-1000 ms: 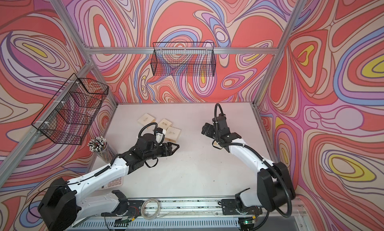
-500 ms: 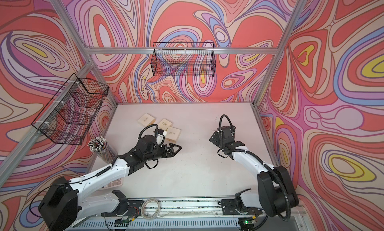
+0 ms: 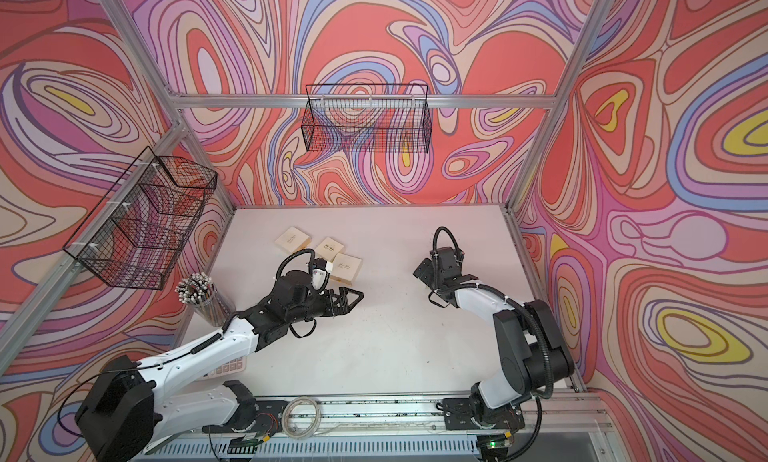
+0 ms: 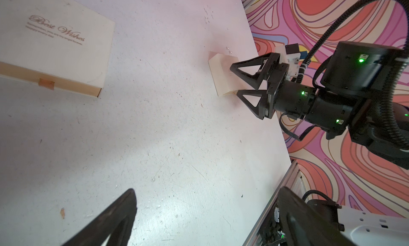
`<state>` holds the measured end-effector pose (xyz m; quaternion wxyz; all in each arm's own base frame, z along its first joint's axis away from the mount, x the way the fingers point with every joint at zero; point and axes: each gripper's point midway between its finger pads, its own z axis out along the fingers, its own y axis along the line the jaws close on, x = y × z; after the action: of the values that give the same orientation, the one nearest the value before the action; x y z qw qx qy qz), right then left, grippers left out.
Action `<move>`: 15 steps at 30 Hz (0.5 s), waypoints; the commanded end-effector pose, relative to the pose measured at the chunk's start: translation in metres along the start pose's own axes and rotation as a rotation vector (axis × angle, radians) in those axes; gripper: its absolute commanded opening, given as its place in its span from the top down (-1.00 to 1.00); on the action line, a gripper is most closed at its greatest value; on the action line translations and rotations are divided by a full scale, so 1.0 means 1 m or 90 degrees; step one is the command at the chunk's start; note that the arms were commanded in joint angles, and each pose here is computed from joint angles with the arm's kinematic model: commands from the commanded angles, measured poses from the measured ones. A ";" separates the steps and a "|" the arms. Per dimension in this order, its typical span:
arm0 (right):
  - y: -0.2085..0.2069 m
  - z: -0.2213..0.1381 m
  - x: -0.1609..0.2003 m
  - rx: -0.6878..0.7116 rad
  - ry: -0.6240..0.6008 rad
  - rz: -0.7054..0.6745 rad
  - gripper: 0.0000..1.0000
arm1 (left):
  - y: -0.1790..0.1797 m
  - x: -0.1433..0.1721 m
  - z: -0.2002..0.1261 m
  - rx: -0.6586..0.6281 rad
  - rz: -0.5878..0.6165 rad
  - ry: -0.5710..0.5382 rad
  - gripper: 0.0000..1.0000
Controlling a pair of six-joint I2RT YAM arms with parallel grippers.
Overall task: Take out the earrings from the drawer-style jewelry box
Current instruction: Move the jewelry box to the center of the board.
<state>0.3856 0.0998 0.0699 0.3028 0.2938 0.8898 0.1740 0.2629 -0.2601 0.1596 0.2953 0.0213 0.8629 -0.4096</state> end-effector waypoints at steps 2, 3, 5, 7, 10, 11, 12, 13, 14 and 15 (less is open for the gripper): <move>0.012 0.008 -0.014 -0.013 -0.017 0.018 -0.96 | -0.004 -0.008 -0.001 0.005 0.010 -0.016 -0.99; 0.013 0.011 -0.014 -0.012 -0.016 0.017 -0.96 | -0.005 -0.009 -0.002 0.006 0.011 -0.018 -0.99; 0.013 0.015 -0.016 -0.007 -0.016 0.016 -0.96 | -0.004 -0.008 -0.002 0.004 0.011 -0.018 -0.98; 0.014 0.017 -0.018 -0.005 -0.016 0.017 -0.96 | -0.003 -0.009 -0.002 0.001 0.012 -0.019 -0.98; 0.013 0.020 -0.022 0.000 -0.022 0.019 -0.96 | -0.003 -0.009 -0.001 0.000 0.013 -0.018 -0.99; 0.014 0.021 -0.023 -0.001 -0.022 0.018 -0.96 | -0.003 -0.009 -0.001 0.000 0.014 -0.018 -0.98; 0.015 0.023 -0.023 0.000 -0.021 0.017 -0.96 | -0.003 -0.010 0.000 0.000 0.013 -0.017 -0.98; 0.015 0.024 -0.024 0.000 -0.021 0.017 -0.96 | -0.004 -0.010 0.000 0.000 0.014 -0.017 -0.98; 0.016 0.027 -0.025 -0.001 -0.019 0.017 -0.96 | -0.004 -0.010 0.001 0.001 0.014 -0.016 -0.98; 0.015 0.029 -0.026 0.001 -0.016 0.018 -0.96 | -0.005 -0.011 0.002 0.002 0.013 -0.016 -0.98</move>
<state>0.4151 0.1023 0.0637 0.3022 0.3021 0.8874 0.1732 0.2636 -0.2598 0.1578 0.2952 0.0214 0.8642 -0.4069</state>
